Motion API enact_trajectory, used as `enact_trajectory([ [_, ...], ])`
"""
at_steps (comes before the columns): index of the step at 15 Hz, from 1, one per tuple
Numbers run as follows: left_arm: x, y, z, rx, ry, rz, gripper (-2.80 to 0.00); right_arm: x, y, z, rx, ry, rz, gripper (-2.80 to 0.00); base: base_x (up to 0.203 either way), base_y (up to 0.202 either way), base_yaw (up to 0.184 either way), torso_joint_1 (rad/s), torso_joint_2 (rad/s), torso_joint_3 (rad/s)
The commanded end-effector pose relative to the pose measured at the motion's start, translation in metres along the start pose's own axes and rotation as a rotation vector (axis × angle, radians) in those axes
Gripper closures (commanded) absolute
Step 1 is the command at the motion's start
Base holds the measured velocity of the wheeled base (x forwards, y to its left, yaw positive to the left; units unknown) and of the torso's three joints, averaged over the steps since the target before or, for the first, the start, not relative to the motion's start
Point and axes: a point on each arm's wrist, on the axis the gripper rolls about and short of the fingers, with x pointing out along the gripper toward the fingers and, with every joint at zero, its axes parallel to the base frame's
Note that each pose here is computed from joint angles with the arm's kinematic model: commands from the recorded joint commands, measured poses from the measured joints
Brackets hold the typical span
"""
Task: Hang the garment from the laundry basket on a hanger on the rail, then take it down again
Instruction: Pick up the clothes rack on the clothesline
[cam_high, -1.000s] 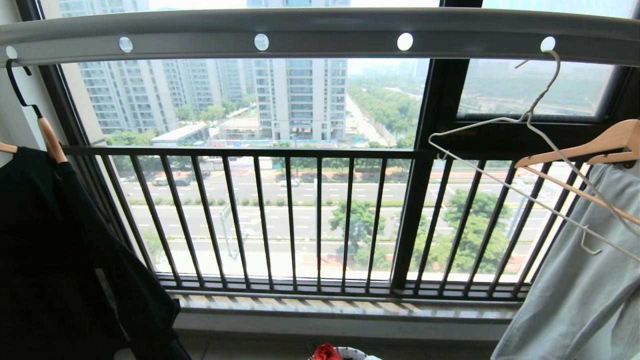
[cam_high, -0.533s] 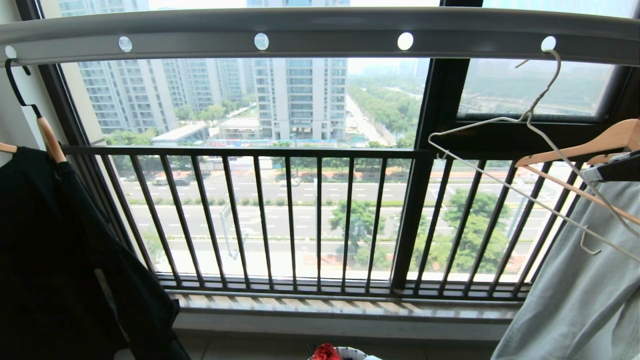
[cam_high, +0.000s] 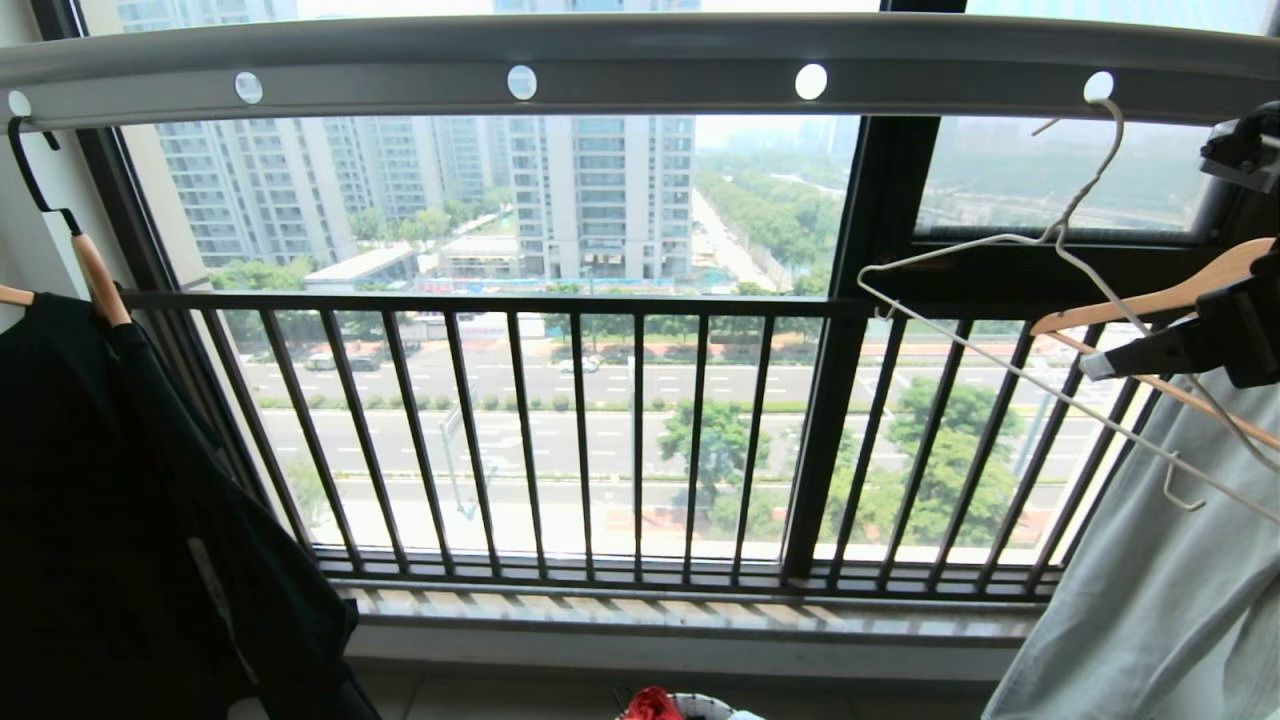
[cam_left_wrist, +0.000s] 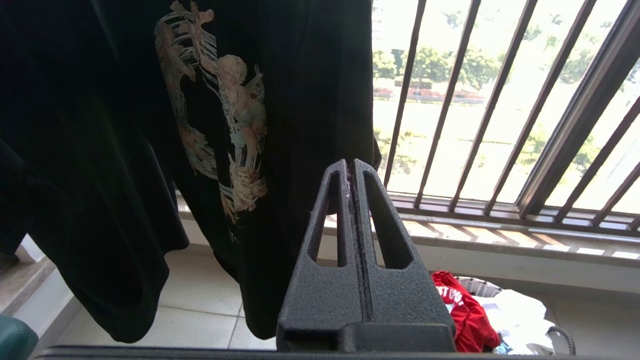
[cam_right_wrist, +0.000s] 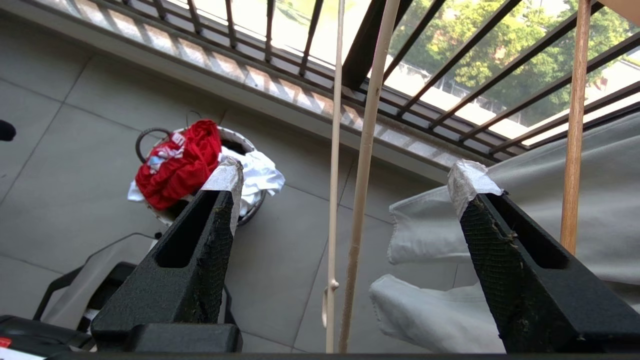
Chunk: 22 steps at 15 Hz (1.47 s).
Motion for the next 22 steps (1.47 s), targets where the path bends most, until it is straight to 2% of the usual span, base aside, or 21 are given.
enact_trajectory([
  [1, 0.0, 0.0, 0.0, -0.001, 0.001, 0.0, 0.0, 0.014, -0.005, -0.001, 0.011, 0.033, 0.0, -2.8, 0.0, 0.0, 0.0, 0.0, 0.0, 0.0],
  [7, 0.0, 0.0, 0.0, -0.001, 0.001, 0.0, 0.0, 0.034, -0.009, -0.013, 0.011, 0.068, 0.001, -2.8, 0.0, 0.0, 0.0, 0.0, 0.0, 0.0],
  [17, 0.0, 0.0, 0.0, -0.001, 0.001, 0.0, 0.0, 0.039, -0.01, -0.013, 0.012, 0.072, 0.023, -2.8, 0.0, 0.0, 0.0, 0.0, 0.0, 0.0],
  [18, 0.0, 0.0, 0.0, -0.001, 0.001, 0.0, 0.0, 0.038, -0.01, -0.013, 0.011, 0.072, 0.022, 0.0, 0.0, 0.0, 0.0, 0.0, 0.0, 0.0],
  [22, 0.0, 0.0, 0.0, -0.001, 0.001, 0.0, 0.0, 0.038, -0.01, -0.013, 0.011, 0.071, 0.021, 0.0, 0.0, 0.0, 0.0, 0.0, 0.0, 0.0],
])
